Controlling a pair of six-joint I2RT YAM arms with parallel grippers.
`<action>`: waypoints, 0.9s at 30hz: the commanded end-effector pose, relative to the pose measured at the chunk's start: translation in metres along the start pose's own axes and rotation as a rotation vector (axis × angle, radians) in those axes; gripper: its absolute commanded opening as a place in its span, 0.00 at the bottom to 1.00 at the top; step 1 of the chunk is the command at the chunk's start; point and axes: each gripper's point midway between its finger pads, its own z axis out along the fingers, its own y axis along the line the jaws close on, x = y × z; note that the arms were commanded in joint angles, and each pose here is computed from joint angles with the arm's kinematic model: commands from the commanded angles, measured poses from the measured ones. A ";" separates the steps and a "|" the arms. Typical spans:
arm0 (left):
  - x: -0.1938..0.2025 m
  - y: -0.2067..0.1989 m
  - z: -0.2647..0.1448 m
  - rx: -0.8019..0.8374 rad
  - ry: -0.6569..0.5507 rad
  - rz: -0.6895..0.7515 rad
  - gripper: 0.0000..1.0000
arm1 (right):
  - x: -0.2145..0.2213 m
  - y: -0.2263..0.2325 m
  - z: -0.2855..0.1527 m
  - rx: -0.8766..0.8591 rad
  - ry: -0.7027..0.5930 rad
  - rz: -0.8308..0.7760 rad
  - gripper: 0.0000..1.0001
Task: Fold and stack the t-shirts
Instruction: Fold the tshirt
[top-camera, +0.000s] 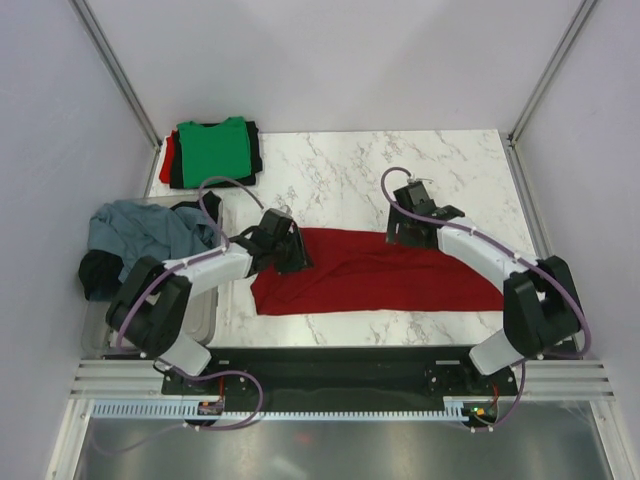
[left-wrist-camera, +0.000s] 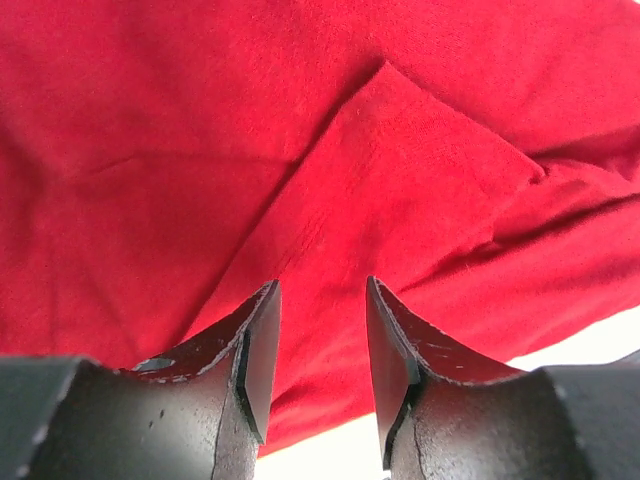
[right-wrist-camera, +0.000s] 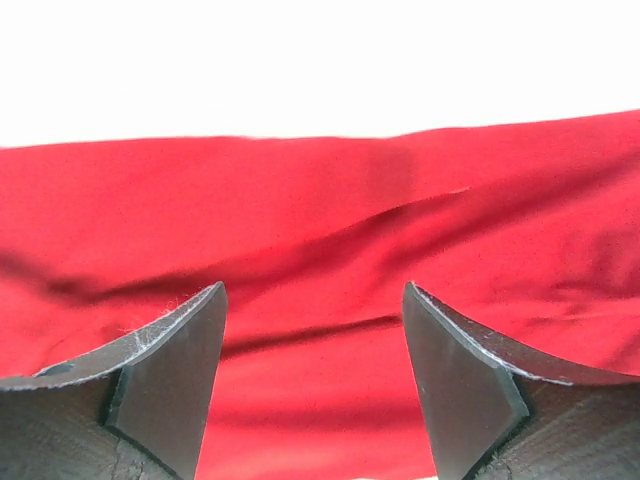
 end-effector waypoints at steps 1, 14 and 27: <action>-0.013 -0.013 0.014 -0.011 -0.019 -0.025 0.47 | 0.013 -0.034 0.023 0.125 0.081 -0.048 0.78; -0.049 -0.010 0.093 -0.236 0.037 -0.002 0.45 | 0.130 -0.004 0.035 -0.071 0.397 0.080 0.77; -0.216 -0.152 0.131 0.054 -0.132 0.111 0.51 | 0.119 0.128 -0.052 -0.349 0.397 0.170 0.87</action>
